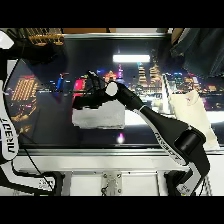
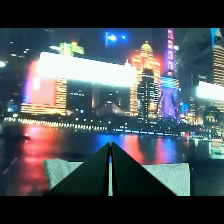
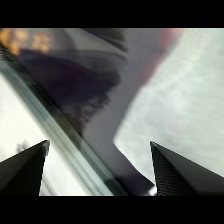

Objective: Fold the clothes and pants, and hang the long-sleeved shirts on hangers.

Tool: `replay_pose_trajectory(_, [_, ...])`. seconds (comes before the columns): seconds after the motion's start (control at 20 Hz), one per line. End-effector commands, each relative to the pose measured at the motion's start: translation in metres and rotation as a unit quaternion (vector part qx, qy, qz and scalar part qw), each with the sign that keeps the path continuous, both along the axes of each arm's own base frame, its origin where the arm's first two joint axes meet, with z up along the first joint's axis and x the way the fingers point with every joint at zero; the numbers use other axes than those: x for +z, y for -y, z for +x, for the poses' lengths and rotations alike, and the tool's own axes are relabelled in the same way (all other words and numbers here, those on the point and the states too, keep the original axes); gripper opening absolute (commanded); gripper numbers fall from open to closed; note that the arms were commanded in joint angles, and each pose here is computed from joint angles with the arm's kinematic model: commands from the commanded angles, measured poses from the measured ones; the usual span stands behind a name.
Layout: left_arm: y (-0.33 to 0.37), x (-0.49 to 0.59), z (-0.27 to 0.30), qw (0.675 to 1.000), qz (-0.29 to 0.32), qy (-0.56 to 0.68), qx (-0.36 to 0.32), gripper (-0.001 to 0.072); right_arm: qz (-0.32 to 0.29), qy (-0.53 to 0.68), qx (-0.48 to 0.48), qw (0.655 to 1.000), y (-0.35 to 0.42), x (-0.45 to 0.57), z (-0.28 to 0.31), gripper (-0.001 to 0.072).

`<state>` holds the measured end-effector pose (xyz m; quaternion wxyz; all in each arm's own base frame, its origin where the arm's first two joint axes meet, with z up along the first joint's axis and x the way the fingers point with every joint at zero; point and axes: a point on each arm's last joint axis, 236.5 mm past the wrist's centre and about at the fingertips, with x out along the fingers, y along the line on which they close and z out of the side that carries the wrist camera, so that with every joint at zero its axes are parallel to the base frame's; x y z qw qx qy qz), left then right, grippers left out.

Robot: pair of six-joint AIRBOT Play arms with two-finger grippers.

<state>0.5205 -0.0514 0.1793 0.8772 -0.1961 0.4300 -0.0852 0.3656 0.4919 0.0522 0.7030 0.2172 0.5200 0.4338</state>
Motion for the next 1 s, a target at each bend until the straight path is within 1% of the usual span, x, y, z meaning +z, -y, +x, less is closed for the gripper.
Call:
replay_pose_trajectory(0.0, [-0.021, 0.011, -0.013, 0.999, -0.001, 0.024, 0.031, 0.0007, 0.065, 0.036, -0.013, 0.997, -0.012, 0.032, 0.012, 0.0714])
replay_pose_trajectory(0.05, [-0.022, 0.011, -0.018, 0.999, -0.002, 0.031, 0.037, 0.0007, 0.05, 0.053, -0.012, 0.997, 0.003, 0.036, 0.017, 0.0713])
replay_pose_trajectory(0.15, [-0.015, -0.002, -0.035, 0.999, 0.001, 0.023, 0.03, 0.0007, -0.001, 0.078, -0.021, 0.997, 0.051, 0.032, 0.023, 0.0713])
replay_pose_trajectory(0.25, [0.001, -0.03, -0.06, 1.0, 0.001, -0.01, 0.013, 0.0008, -0.058, 0.062, -0.048, 0.995, 0.118, 0.005, 0.02, 0.0714])
replay_pose_trajectory(0.4, [0.031, -0.062, -0.09, 0.999, 0.009, -0.034, -0.026, 0.0007, -0.143, -0.038, -0.126, 0.981, 0.237, -0.063, -0.002, 0.0714])
replay_pose_trajectory(0.5, [0.051, -0.073, -0.102, 0.998, 0.01, -0.031, -0.046, 0.0007, -0.16, -0.11, -0.183, 0.964, 0.294, -0.105, -0.016, 0.0714])
replay_pose_trajectory(0.6, [0.066, -0.078, -0.11, 0.998, 0.01, -0.024, -0.058, 0.0007, -0.163, -0.16, -0.21, 0.951, 0.322, -0.138, -0.024, 0.0715])
replay_pose_trajectory(0.7, [0.077, -0.08, -0.114, 0.998, 0.008, -0.014, -0.066, 0.0007, -0.142, -0.183, -0.21, 0.95, 0.317, -0.157, -0.02, 0.0715])
replay_pose_trajectory(0.85, [0.084, -0.081, -0.118, 0.997, 0.009, -0.015, -0.076, 0.0008, -0.044, -0.187, -0.2, 0.961, 0.271, -0.156, -0.002, 0.0714])
replay_pose_trajectory(0.95, [0.085, -0.081, -0.119, 0.997, 0.008, -0.016, -0.076, 0.0008, 0.0, -0.183, -0.19, 0.965, 0.241, -0.151, 0.008, 0.0714])
